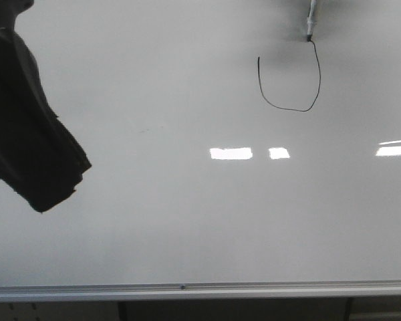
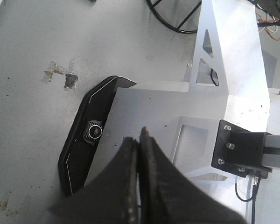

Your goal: Write number 0 on whiteboard

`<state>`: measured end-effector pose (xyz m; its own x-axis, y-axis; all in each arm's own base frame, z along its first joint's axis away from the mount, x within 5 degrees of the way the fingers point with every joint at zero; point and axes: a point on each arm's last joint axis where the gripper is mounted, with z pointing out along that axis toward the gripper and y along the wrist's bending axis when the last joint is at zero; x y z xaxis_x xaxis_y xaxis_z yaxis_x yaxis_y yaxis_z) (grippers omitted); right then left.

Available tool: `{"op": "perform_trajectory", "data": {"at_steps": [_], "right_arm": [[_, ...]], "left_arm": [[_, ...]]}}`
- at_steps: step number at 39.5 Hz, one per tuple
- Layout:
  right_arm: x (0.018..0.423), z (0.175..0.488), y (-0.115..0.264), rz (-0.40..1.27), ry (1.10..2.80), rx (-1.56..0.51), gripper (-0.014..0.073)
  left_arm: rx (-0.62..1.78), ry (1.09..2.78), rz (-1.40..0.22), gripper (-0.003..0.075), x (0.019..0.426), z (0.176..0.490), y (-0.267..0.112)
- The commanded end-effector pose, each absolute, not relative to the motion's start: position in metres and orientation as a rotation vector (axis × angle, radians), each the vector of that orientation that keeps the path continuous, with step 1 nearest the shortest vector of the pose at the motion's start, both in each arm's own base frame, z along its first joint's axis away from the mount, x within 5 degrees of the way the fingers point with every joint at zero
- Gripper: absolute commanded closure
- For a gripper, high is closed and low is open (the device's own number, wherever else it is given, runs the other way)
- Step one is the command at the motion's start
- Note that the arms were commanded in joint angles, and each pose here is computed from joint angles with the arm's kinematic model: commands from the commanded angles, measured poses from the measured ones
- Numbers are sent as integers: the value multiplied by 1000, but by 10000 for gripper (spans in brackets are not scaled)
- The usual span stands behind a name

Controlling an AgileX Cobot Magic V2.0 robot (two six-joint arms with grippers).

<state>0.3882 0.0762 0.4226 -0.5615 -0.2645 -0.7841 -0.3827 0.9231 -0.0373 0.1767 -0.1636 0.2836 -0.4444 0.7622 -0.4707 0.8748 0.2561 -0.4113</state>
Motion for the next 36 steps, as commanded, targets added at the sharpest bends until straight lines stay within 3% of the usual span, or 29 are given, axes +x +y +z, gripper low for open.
{"op": "perform_trajectory", "data": {"at_steps": [1, 13, 25, 36], "right_arm": [[374, 462, 79, 201, 2011, -415, 653], [384, 442, 115, 263, 2040, -502, 653], [386, 417, 126, 313, 2193, -573, 653], [335, 453, 134, 579, 2276, -806, 656]], "left_arm": [[1537, 2277, -1028, 740, 169, 302, -167], [1537, 2277, -1028, 740, 169, 302, -167], [1537, 2277, -1028, 740, 169, 302, -167], [1537, 2277, -1028, 740, 169, 302, -167]]}}
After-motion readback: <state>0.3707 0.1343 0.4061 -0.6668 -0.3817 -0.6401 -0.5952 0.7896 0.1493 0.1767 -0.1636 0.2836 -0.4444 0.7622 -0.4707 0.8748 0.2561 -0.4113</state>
